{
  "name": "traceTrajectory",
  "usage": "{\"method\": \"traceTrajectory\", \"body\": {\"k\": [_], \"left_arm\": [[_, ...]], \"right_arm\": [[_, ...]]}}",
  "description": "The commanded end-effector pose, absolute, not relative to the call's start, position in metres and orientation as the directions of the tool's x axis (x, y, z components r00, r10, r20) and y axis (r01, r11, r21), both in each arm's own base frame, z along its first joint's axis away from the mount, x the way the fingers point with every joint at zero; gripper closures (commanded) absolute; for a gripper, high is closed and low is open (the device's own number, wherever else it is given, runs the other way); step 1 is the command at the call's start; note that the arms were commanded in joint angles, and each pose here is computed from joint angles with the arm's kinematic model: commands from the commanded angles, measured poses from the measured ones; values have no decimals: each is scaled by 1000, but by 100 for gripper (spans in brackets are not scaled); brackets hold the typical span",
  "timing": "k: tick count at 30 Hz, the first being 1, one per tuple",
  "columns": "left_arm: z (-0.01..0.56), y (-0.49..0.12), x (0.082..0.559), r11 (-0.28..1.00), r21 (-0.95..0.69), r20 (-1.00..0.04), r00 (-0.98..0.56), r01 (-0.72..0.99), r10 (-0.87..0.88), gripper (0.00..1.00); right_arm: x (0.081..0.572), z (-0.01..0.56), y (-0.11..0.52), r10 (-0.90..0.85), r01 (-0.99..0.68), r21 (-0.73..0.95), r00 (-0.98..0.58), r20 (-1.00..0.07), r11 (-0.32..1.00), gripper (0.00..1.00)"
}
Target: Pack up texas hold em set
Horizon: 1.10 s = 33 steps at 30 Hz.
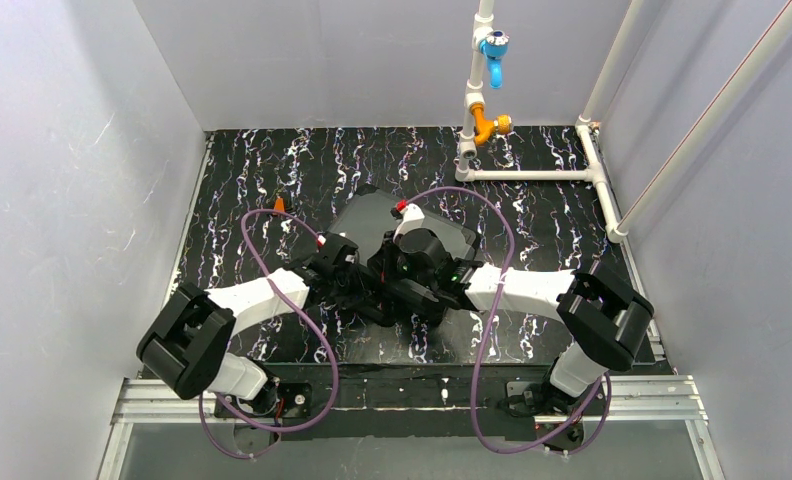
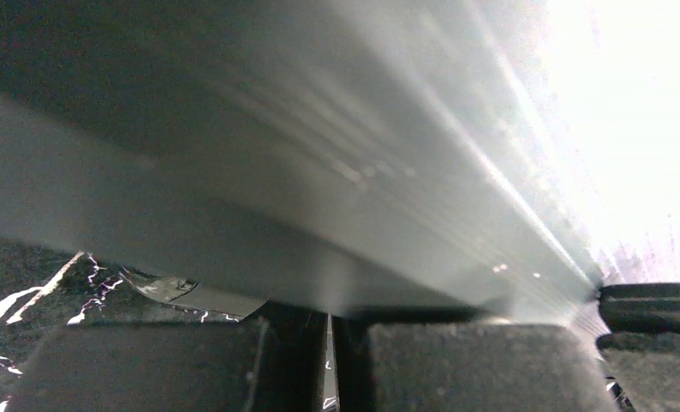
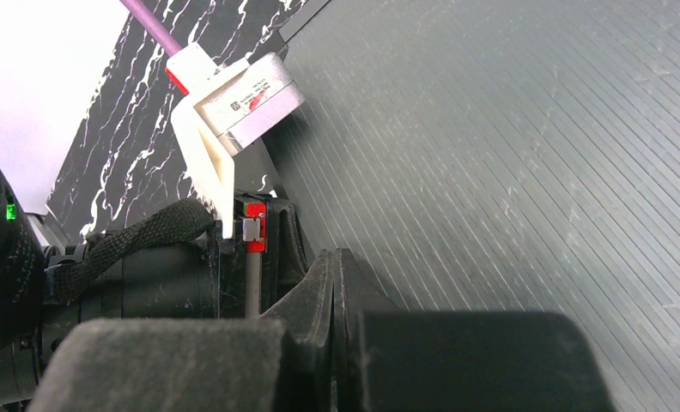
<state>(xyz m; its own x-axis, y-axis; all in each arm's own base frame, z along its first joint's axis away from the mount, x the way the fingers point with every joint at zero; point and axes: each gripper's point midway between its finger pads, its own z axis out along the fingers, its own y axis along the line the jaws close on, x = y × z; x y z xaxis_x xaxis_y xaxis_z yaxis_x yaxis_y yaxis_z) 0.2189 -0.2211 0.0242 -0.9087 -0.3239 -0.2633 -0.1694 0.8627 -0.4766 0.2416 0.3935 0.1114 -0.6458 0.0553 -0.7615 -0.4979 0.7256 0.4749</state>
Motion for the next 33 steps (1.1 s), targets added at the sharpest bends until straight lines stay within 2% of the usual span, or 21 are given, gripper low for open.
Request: {"method": "traceTrajectory", "body": {"k": [1, 8, 9, 10, 14, 28, 33], "left_arm": [[-37, -153, 213, 931, -160, -321, -875, -328, -363, 100], [-11, -153, 221, 938, -185, -374, -862, -293, -343, 98], [-4, -155, 224, 940, -199, -387, -859, -278, -336, 93], [4, -158, 227, 942, -216, -405, -855, -255, -324, 84], [32, -158, 235, 946, -244, -464, -831, -214, -308, 70], [106, -155, 236, 934, -314, -540, -778, -168, -322, 67], [129, -150, 234, 933, -331, -576, -752, -145, -321, 63]], "right_arm": [[154, -35, 287, -365, -457, 181, -848, -385, 871, 99], [159, -28, 290, -361, -458, 174, -840, -404, 872, 99], [161, -26, 291, -361, -460, 173, -838, -409, 871, 99], [163, -23, 293, -363, -463, 172, -835, -413, 870, 99], [174, -1, 307, -360, -478, 178, -816, -452, 860, 99], [214, 81, 345, -347, -529, 157, -723, -597, 834, 99], [221, 105, 354, -335, -543, 164, -699, -632, 824, 99]]}}
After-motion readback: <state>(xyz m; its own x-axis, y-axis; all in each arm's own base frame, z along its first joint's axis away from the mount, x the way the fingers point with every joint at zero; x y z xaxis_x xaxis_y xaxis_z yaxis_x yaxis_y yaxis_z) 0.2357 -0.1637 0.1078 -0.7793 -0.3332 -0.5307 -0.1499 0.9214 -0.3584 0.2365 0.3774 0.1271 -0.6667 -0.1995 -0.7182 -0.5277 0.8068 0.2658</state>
